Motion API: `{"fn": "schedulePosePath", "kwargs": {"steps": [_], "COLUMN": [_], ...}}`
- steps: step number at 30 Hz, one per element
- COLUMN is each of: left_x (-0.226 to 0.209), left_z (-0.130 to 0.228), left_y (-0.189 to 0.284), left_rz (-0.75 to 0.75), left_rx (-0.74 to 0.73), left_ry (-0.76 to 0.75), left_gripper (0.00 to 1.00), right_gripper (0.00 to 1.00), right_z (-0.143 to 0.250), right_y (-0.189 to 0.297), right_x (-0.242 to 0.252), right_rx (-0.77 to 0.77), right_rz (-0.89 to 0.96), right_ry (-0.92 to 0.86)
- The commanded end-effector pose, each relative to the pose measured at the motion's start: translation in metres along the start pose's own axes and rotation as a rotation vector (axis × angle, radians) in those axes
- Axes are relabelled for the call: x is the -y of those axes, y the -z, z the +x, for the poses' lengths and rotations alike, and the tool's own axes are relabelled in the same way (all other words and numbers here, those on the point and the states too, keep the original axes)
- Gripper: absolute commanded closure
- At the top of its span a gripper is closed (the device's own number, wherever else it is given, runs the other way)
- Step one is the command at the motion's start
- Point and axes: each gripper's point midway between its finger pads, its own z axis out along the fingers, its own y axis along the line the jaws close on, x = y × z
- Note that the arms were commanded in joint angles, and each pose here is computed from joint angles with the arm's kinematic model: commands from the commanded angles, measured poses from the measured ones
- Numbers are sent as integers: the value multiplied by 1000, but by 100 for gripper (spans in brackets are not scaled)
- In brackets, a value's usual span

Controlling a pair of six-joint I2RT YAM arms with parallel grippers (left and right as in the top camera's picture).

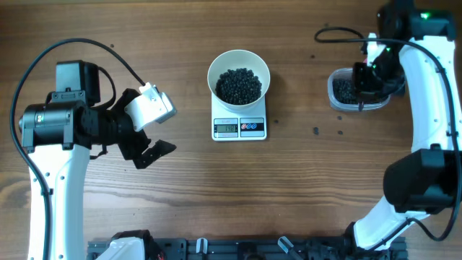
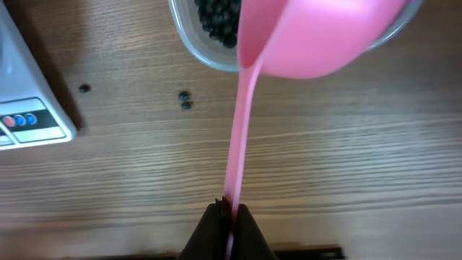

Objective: Scoop item into bowl and weigh 150g on scale
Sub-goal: 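Dip the pink scoop into the black beans and lift it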

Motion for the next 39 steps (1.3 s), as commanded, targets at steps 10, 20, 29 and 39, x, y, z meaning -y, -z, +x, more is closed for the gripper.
{"fn": "schedulePosePath", "kwargs": {"steps": [10,20,29,39], "left_x": [0,0,0,0], "left_z": [-8,-8,-8,-8], "left_y": [7,7,7,7], "left_rz": [-13,-13,-13,-13], "left_rx": [31,31,31,31], "left_ry": [-32,-32,-32,-32], "left_gripper": [0,0,0,0], "right_gripper": [96,96,96,96], "right_z": [-6,-8,-22,-26], "right_y": [-79,-81,-81,-78], "right_x": [-18,-28,-41,-26], "right_rx": [-277,-281,-220,-204], "right_rz": [-89,-159,-251,-299], "right_ry": [-197,-144,-55,-74]}}
